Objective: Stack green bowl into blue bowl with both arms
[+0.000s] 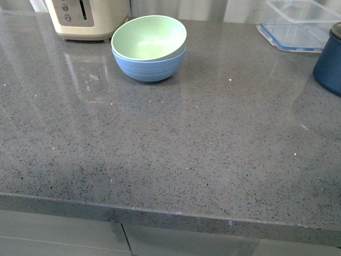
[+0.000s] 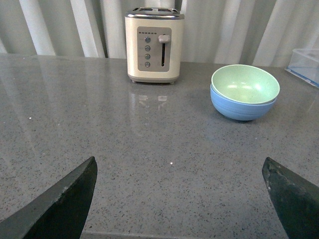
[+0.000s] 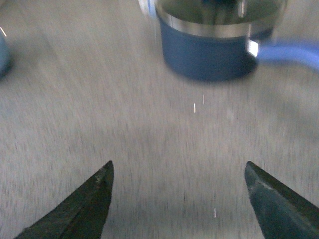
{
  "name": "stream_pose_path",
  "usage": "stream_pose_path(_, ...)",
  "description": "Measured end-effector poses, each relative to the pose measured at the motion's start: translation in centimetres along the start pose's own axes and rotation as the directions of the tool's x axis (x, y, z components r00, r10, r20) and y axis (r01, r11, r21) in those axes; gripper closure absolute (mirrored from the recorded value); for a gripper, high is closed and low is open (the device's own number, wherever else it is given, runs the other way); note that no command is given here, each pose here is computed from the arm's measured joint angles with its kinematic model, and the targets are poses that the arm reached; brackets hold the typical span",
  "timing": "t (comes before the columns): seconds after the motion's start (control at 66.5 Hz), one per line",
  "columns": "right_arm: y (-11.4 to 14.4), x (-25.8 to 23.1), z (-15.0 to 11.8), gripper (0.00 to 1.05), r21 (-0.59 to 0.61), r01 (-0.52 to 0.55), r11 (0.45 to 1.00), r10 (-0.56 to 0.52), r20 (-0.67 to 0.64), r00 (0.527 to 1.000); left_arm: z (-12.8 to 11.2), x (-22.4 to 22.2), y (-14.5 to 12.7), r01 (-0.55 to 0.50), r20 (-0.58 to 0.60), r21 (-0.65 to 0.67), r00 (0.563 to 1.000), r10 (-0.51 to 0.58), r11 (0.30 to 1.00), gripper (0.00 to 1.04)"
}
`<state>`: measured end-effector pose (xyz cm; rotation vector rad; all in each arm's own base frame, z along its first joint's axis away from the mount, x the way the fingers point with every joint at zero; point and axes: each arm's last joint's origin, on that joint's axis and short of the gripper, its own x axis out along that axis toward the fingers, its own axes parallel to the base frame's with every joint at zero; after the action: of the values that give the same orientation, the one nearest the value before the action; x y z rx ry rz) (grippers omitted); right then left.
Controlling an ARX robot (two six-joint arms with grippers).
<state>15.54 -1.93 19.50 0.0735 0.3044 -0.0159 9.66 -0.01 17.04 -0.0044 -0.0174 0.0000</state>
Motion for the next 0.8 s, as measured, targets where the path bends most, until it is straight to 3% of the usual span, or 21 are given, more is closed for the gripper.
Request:
stream_pose_path(0.075,0.3,-0.6,0.0,0.47,-0.046,-0.004,0.999,0.014,0.225,0.974,0.0,0.0,0.0,0.002,0.002,0.0,1.0,-0.002,1.0,0.07)
stream_pose_path(0.12,0.5,-1.0,0.3,0.56,-0.058,0.0,0.998,0.016,0.289,0.957,0.0,0.0,0.0,0.002,0.002,0.0,1.0,-0.002,1.0,0.07)
stream_pose_path(0.361,1.7,-1.9,-1.8,1.04,-0.071,-0.008,0.997,0.028,0.289,0.957,0.0,0.0,0.0,0.002,0.001,0.0,1.0,-0.002,1.0,0.07)
stream_pose_path(0.797,1.6,-2.8,-3.7,1.04,-0.072,-0.003,0.997,0.025,0.305,0.952,0.0,0.0,0.0,0.002,0.001,0.0,1.0,-0.002,1.0,0.07)
